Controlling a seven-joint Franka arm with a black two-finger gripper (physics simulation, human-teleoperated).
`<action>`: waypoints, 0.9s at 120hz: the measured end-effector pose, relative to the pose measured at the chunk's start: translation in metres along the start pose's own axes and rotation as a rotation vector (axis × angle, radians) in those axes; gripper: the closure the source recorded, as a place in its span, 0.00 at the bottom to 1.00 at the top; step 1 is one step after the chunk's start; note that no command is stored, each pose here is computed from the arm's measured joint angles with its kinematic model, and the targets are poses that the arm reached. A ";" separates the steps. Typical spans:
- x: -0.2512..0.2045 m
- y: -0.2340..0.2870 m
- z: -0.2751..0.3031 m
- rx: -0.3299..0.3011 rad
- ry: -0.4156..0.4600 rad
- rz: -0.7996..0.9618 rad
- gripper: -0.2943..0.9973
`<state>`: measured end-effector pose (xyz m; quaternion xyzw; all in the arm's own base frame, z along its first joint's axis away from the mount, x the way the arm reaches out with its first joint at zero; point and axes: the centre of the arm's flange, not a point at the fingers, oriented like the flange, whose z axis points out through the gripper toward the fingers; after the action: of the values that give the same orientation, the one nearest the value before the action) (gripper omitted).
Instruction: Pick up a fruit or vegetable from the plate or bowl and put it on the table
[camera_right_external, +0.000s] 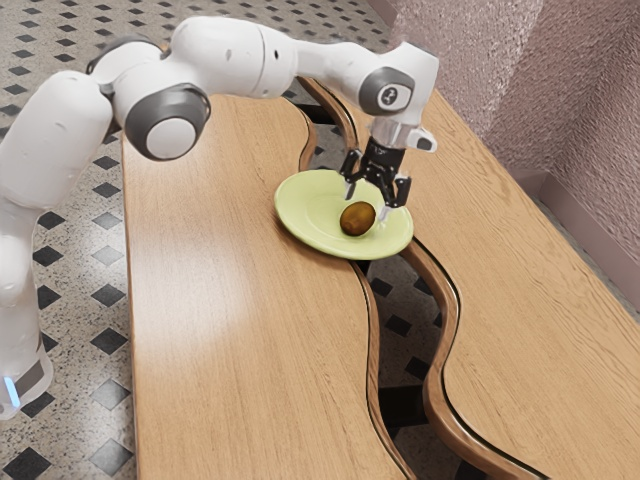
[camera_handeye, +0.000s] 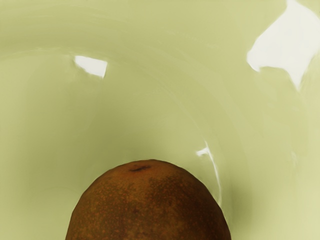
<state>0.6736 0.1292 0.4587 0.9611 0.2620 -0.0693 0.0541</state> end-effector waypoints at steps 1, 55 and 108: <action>0.000 0.000 0.001 0.000 -0.001 0.003 0.23; -0.013 -0.002 0.022 -0.022 -0.005 0.131 0.26; -0.013 0.009 -0.006 -0.032 0.128 0.144 0.52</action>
<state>0.6680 0.1165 0.4673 0.9789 0.1963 0.0006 0.0576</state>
